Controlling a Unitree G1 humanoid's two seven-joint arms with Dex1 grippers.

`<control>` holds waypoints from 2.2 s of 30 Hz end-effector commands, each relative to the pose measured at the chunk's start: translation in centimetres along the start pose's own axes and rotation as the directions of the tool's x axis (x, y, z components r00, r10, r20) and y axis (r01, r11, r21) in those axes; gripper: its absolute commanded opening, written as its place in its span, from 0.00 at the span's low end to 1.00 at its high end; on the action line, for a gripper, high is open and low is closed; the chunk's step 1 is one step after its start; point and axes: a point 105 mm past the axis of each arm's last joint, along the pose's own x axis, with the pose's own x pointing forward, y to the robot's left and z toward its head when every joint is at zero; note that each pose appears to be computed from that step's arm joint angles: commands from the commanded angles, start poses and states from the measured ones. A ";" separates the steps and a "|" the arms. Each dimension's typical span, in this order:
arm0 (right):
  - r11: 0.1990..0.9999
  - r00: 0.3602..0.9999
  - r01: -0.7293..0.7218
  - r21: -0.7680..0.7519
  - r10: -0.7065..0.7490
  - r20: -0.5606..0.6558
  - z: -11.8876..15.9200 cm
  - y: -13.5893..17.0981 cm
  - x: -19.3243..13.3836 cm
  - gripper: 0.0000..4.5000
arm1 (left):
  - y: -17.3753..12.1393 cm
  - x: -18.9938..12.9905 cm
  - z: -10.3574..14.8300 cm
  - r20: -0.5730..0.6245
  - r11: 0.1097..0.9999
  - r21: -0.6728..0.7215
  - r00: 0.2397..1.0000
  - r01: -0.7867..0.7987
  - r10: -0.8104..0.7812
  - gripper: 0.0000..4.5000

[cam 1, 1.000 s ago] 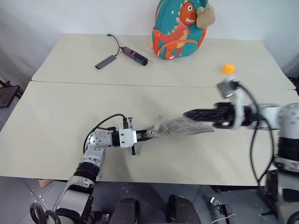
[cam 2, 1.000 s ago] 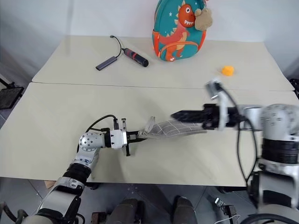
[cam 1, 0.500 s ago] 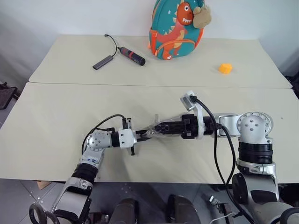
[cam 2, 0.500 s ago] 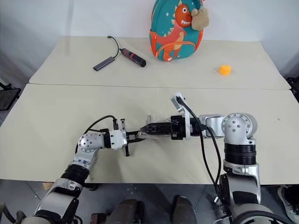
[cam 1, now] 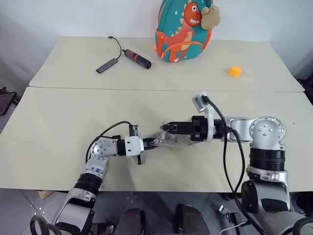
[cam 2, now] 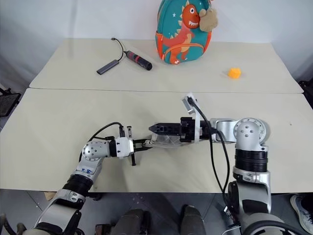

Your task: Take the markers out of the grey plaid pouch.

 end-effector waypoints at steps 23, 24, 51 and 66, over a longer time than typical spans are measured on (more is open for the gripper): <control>0.981 0.981 -0.194 0.028 0.193 0.033 -1.3 2.7 3.9 0.93 | 0.2 0.1 0.2 0.005 1.000 -0.018 1.000 0.000 0.000 0.00; 0.982 0.981 -0.190 0.025 0.189 0.040 -1.3 2.6 4.0 0.91 | 0.2 0.1 0.2 0.005 1.000 -0.018 1.000 0.000 0.000 0.00; 0.959 0.865 -0.233 -0.159 0.279 0.417 5.7 4.7 -4.2 0.00 | -0.3 -2.2 3.8 0.229 0.728 -0.671 0.973 0.139 0.025 0.00; 0.978 0.808 0.178 -0.110 -0.081 0.584 6.5 -0.5 -13.5 0.00 | -1.0 -3.2 4.1 0.217 0.657 -0.735 0.976 0.167 -0.005 0.00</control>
